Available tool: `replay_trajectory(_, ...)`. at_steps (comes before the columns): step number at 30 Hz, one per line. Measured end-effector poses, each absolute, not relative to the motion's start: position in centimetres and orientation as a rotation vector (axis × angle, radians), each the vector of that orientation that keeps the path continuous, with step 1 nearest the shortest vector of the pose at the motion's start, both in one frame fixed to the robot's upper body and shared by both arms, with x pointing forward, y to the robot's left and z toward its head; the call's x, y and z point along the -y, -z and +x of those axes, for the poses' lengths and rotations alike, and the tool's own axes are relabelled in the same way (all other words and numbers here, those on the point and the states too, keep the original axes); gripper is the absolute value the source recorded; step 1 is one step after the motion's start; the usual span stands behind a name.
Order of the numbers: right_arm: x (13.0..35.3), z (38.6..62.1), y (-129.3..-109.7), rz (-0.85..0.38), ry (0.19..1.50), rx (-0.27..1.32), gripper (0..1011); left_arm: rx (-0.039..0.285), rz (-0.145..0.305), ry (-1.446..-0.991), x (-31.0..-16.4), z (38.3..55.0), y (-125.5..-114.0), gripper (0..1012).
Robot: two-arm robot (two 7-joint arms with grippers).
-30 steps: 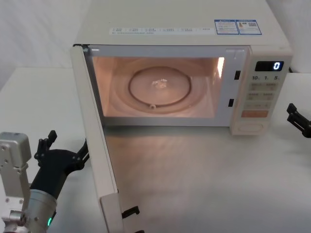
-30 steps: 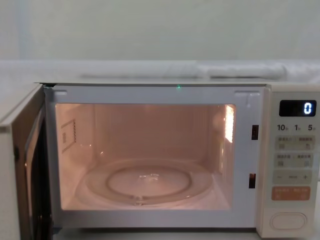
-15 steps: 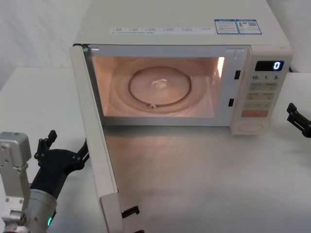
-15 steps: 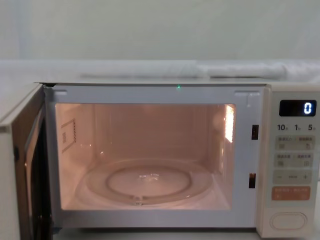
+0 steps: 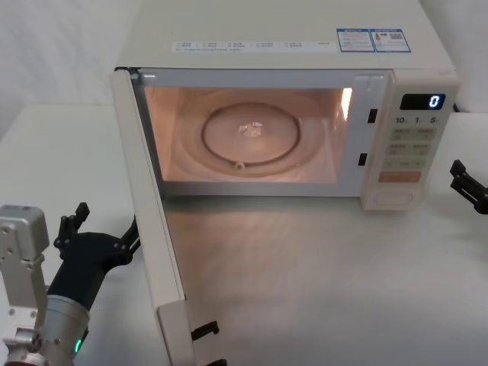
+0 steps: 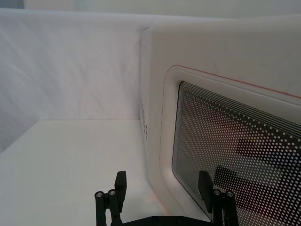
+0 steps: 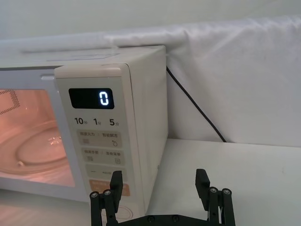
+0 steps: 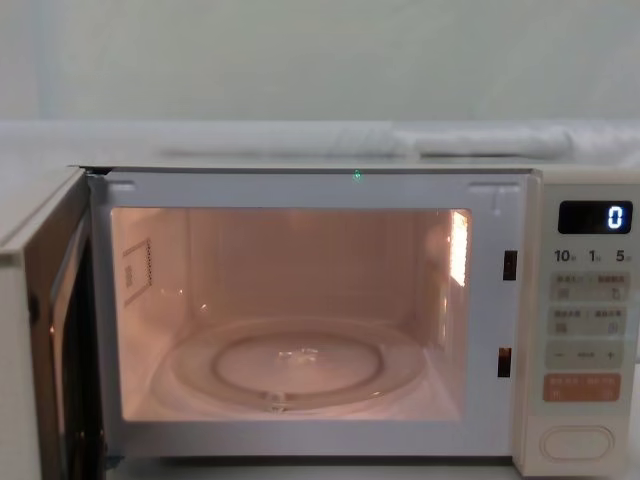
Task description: Press the button to open the microwave door with one hand; close the microwave door with the other hand.
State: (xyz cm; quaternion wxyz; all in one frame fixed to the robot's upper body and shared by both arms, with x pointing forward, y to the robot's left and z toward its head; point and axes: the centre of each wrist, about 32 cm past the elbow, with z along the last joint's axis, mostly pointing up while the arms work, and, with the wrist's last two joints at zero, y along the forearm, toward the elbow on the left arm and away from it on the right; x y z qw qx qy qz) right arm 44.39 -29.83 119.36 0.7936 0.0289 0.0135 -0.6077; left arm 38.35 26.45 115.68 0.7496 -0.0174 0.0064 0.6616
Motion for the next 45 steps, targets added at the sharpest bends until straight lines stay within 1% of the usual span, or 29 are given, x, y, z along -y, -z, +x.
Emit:
replay_trajectory(5, 29.83, 44.39, -119.37, 0.062, 1.307, -0.029, 1002, -0.014, -0.038, -1.446, -26.45, 38.35, -115.68, 1000)
replay_trajectory(6, 29.83, 44.39, -119.37, 0.062, 1.307, -0.029, 1002, -0.014, -0.038, -1.446, -26.45, 38.35, -115.68, 968)
replay_trajectory(8, 29.83, 44.39, -119.37, 0.062, 1.306, -0.029, 1002, -0.014, -0.038, -1.446, -26.45, 38.35, -115.68, 944)
replay_trajectory(11, 29.83, 44.39, -119.37, 0.062, 1.306, -0.029, 1002, -0.014, -0.038, -1.446, -26.45, 38.35, -115.68, 838)
replay_trajectory(15, 29.83, 44.39, -119.37, 0.062, 1.307, -0.029, 1002, -0.014, -0.038, -1.446, -26.45, 38.35, -115.68, 762)
replay_trajectory(16, 29.83, 44.39, -119.37, 0.062, 1.306, -0.029, 1002, -0.014, -0.038, -1.446, -26.45, 38.35, -115.68, 707)
replay_trajectory(17, 29.83, 44.39, -119.37, 0.062, 1.306, -0.029, 1002, -0.014, -0.038, -1.446, -26.45, 38.35, -115.68, 686)
replay_trajectory(19, 29.83, 44.39, -119.37, 0.062, 1.306, -0.029, 1002, -0.014, -0.038, -1.446, -26.45, 38.35, -115.68, 605)
replay_trajectory(20, 29.83, 44.39, -119.37, 0.062, 1.306, -0.029, 1002, -0.014, -0.038, -1.446, -26.45, 38.35, -115.68, 589)
replay_trajectory(21, 29.83, 44.39, -119.37, 0.062, 1.306, -0.029, 1002, -0.014, -0.038, -1.446, -26.45, 38.35, -115.68, 544)
replay_trajectory(22, 29.83, 44.39, -119.37, 0.062, 1.306, -0.029, 1002, -0.014, -0.038, -1.446, -26.45, 38.35, -115.68, 530)
replay_trajectory(24, 29.83, 44.39, -119.36, 0.062, 1.306, -0.029, 1002, -0.014, -0.038, -1.446, -26.45, 38.35, -115.68, 442)
replay_trajectory(29, 29.83, 44.39, -119.37, 0.062, 1.306, -0.029, 1002, -0.014, -0.038, -1.446, -26.45, 38.35, -115.68, 292)
replay_trajectory(30, 29.83, 44.39, -119.36, 0.062, 1.306, -0.029, 1002, -0.014, -0.038, -1.446, -26.45, 38.35, -115.68, 237)
replay_trajectory(32, 29.83, 44.39, -119.37, 0.062, 1.306, -0.029, 1002, -0.014, -0.038, -1.446, -26.45, 38.35, -115.68, 194)
replay_trajectory(33, 29.83, 44.39, -119.37, 0.062, 1.306, -0.029, 1002, -0.014, -0.038, -1.446, -26.45, 38.35, -115.68, 135)
replay_trajectory(36, 29.83, 44.39, -119.36, 0.062, 1.306, -0.029, 1002, -0.014, -0.038, -1.446, -26.45, 38.35, -115.68, 77)
replay_trajectory(37, 29.83, 44.39, -119.37, 0.062, 1.306, -0.029, 1002, -0.014, -0.038, -1.446, -26.45, 38.35, -115.68, 21)
replay_trajectory(39, 29.83, 44.39, -119.37, 0.062, 1.306, -0.029, 1002, -0.014, -0.038, -1.446, -26.45, 38.35, -115.68, 0)
replay_trajectory(45, 29.83, 44.39, -119.37, 0.062, 1.306, -0.029, 1002, -0.014, -0.038, -1.446, -26.45, 38.35, -115.68, 0)
